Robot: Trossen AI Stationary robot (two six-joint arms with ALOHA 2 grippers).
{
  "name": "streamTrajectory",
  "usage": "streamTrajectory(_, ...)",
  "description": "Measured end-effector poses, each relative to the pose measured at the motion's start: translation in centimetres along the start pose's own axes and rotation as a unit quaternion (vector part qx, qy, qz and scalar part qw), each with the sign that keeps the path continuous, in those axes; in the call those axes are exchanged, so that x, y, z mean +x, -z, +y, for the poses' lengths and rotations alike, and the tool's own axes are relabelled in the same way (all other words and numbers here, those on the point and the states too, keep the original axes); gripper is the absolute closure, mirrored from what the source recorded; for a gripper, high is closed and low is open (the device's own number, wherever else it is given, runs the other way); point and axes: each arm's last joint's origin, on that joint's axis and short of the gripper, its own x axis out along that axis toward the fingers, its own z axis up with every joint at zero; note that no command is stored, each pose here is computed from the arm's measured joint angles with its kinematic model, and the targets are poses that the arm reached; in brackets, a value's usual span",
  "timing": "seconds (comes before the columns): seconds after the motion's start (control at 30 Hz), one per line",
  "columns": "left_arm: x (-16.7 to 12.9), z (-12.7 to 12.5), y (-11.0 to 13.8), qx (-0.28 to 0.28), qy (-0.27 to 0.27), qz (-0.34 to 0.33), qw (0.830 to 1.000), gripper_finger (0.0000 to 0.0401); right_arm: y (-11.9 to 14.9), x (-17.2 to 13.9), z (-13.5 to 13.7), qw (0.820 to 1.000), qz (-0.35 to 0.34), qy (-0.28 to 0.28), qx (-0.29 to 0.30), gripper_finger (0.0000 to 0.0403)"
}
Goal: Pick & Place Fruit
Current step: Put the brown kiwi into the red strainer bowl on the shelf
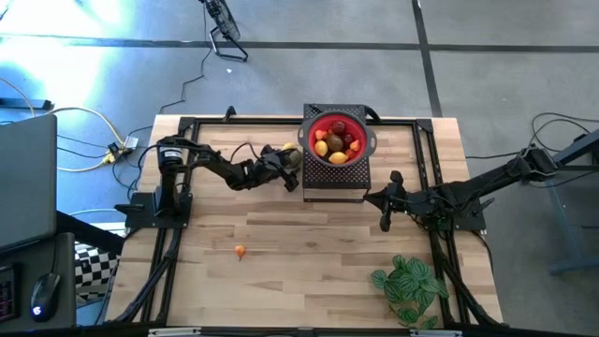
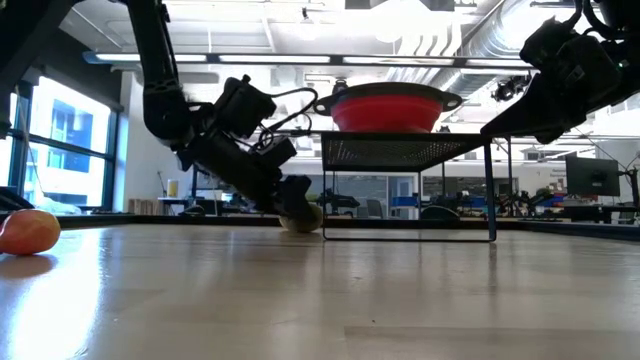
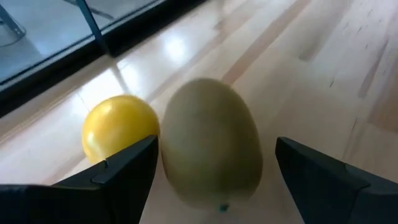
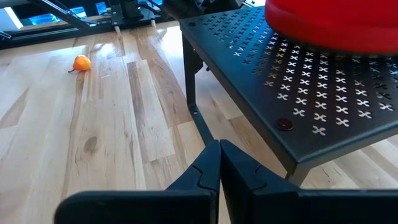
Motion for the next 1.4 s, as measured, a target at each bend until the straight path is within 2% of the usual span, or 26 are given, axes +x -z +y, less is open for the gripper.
streamTrajectory(0.57, 0.00, 0.01, 0.09, -0.005, -0.001, 0.003, 1.000, 0.0084, 0.00, 0.00, 0.00, 1.000, 0.000, 0.000, 0.000, 0.0401)
streamTrajectory(0.97, -0.01, -0.03, 0.10, -0.011, 0.004, 0.004, 1.000, 0.0174, 0.00, -0.01, 0.00, 1.000, 0.000, 0.000, 0.001, 0.0401)
streamTrajectory(1.23, -0.04, -0.11, 0.14, -0.010, 0.017, 0.008, 1.000, 0.0175, 0.00, 0.00, 0.00, 1.000, 0.000, 0.000, 0.002, 0.0401)
streamTrajectory(1.4, -0.43, 0.04, 0.13, 0.000, 0.013, 0.041, 0.999, 0.0175, 0.00, 0.00, 0.00, 1.000, 0.000, 0.000, 0.001, 0.0401)
